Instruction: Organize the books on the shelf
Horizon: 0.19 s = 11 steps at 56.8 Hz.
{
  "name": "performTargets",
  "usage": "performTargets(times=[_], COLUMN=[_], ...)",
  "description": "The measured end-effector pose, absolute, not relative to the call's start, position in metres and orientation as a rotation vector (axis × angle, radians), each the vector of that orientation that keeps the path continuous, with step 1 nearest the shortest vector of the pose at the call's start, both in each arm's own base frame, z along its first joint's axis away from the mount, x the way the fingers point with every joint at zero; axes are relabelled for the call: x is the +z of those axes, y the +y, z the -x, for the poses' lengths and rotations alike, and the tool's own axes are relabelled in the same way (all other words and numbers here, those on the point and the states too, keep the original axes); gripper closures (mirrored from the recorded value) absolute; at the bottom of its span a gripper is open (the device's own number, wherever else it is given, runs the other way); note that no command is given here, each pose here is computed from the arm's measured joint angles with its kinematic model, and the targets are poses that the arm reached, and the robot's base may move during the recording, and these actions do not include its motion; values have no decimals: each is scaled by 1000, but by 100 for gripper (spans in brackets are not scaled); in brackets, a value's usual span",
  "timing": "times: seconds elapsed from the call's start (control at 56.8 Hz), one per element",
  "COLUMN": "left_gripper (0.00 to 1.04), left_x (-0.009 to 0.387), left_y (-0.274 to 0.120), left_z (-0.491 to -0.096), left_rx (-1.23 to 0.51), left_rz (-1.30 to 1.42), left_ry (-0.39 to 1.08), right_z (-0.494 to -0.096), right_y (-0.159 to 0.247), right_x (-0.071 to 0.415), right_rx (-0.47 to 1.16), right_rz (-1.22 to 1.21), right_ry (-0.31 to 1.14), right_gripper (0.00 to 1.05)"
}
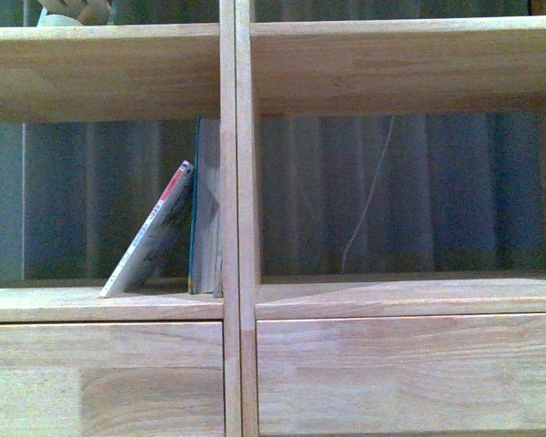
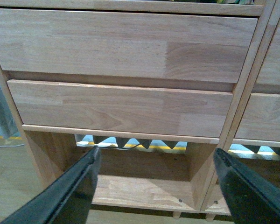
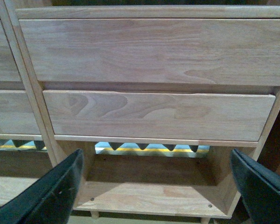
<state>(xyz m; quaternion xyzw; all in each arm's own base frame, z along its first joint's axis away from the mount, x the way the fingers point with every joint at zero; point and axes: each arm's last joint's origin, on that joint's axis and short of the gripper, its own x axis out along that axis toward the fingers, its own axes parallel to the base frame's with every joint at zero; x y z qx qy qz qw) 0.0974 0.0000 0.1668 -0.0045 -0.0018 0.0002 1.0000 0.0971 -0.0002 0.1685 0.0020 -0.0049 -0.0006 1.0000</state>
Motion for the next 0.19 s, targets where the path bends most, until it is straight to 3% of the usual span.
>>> performTargets(times=[0.194], left_gripper=[7], left_x=[167], left_y=[0], left_z=[-97], left_rx=[0], left_rz=[8], left_ry=[-4], right_z=[-97], right_y=[0], right_x=[169], right_rx=[-1], right_rz=[-4], right_ry=[-10], right_gripper=[7])
